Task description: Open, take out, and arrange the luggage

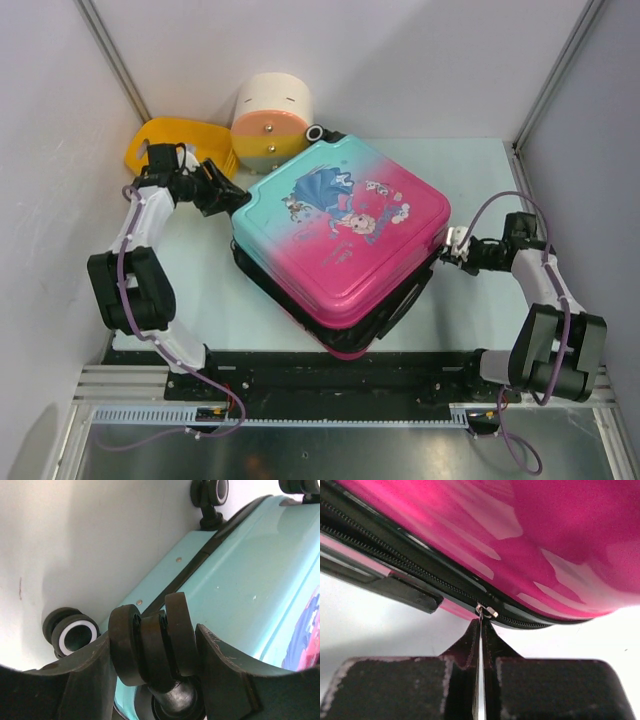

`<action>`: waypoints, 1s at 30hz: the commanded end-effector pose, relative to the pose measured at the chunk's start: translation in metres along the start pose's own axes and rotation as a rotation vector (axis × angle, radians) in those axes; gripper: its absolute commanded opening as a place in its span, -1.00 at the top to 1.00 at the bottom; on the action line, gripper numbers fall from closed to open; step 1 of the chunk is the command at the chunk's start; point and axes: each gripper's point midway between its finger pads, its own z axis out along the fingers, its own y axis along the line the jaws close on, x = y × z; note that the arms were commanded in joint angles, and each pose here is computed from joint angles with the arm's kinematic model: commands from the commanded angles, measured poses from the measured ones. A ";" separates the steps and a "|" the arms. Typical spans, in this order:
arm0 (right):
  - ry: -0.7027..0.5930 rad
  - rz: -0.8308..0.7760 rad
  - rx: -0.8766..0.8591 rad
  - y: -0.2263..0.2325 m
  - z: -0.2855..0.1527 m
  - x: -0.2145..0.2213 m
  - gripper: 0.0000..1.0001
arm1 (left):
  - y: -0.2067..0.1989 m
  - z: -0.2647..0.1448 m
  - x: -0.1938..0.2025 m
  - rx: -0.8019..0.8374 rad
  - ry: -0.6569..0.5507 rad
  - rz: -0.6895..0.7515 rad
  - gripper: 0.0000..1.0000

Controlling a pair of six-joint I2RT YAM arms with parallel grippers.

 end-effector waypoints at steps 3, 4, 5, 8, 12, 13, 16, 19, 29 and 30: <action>-0.187 -0.031 -0.220 0.079 0.013 -0.063 1.00 | -0.003 0.024 0.032 0.020 0.100 0.238 1.00; -0.191 -0.015 -0.239 0.090 0.012 -0.065 1.00 | -0.003 0.023 0.032 0.025 0.098 0.260 1.00; -0.197 -0.029 -0.239 0.095 0.010 -0.073 1.00 | -0.002 0.021 0.033 0.023 0.099 0.265 0.99; -0.207 0.027 -0.308 0.123 0.011 -0.087 1.00 | 0.001 0.015 0.031 0.028 0.091 0.277 1.00; -0.208 0.042 -0.335 0.157 0.012 -0.106 1.00 | 0.005 0.012 0.030 0.028 0.090 0.312 1.00; -0.222 0.063 -0.341 0.162 0.015 -0.116 1.00 | 0.006 0.012 0.030 0.023 0.092 0.317 1.00; -0.201 0.050 -0.319 0.174 0.015 -0.119 1.00 | 0.010 0.011 0.032 0.042 0.111 0.350 1.00; -0.119 0.109 -0.233 0.163 0.011 -0.106 1.00 | 0.026 0.009 0.020 0.011 0.097 0.322 1.00; 0.053 0.171 0.030 0.080 -0.034 -0.038 1.00 | 0.050 0.003 -0.018 -0.088 0.033 0.359 1.00; 0.074 0.199 0.086 0.067 -0.045 -0.027 1.00 | 0.051 0.003 -0.020 -0.091 0.031 0.363 1.00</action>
